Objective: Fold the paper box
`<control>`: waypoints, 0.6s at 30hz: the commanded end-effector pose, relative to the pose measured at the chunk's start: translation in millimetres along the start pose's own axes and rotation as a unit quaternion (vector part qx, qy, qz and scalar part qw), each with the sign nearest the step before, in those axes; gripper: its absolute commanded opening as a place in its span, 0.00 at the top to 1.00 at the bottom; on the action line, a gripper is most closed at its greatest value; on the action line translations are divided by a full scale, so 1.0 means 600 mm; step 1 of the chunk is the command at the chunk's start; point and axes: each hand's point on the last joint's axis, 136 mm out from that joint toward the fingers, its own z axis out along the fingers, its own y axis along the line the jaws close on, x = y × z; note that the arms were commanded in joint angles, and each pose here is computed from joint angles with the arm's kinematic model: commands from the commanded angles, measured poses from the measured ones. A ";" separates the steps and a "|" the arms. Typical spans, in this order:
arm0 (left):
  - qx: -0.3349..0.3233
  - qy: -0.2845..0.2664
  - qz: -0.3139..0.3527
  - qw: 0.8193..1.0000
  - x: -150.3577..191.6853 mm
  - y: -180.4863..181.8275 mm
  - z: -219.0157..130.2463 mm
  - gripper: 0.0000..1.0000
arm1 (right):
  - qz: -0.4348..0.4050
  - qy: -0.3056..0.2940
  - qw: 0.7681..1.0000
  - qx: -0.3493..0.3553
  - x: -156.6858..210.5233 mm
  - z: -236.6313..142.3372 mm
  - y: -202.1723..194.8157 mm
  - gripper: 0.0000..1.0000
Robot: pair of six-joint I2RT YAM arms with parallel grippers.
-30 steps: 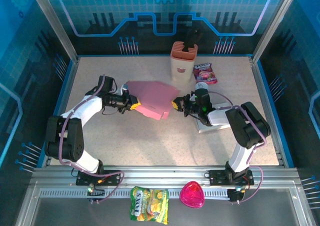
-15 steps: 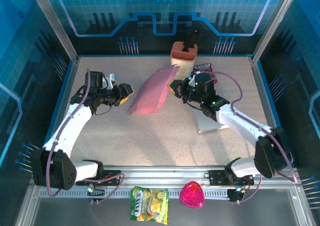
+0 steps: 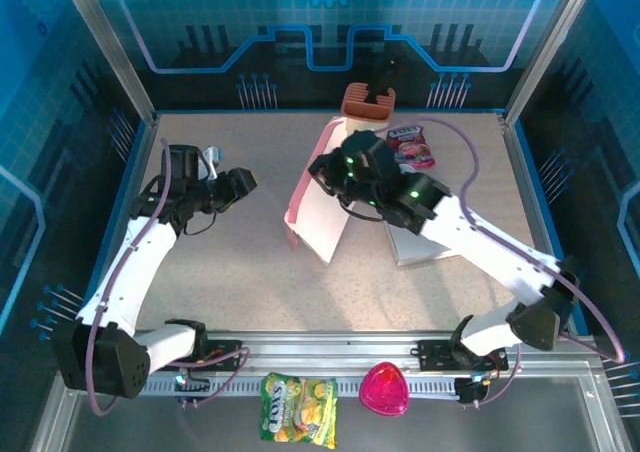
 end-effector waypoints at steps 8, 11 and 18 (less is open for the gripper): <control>-0.035 0.048 0.022 0.998 0.046 0.033 -0.005 0.51 | 0.011 0.010 0.999 0.037 -0.005 0.191 -0.076 1.00; -0.049 0.064 0.028 0.996 0.065 0.051 -0.003 0.53 | 0.009 0.020 0.999 0.028 0.006 0.209 -0.089 1.00; -0.035 0.094 0.028 0.995 0.102 0.059 0.011 0.55 | 0.014 0.042 0.999 0.007 0.019 0.231 -0.125 1.00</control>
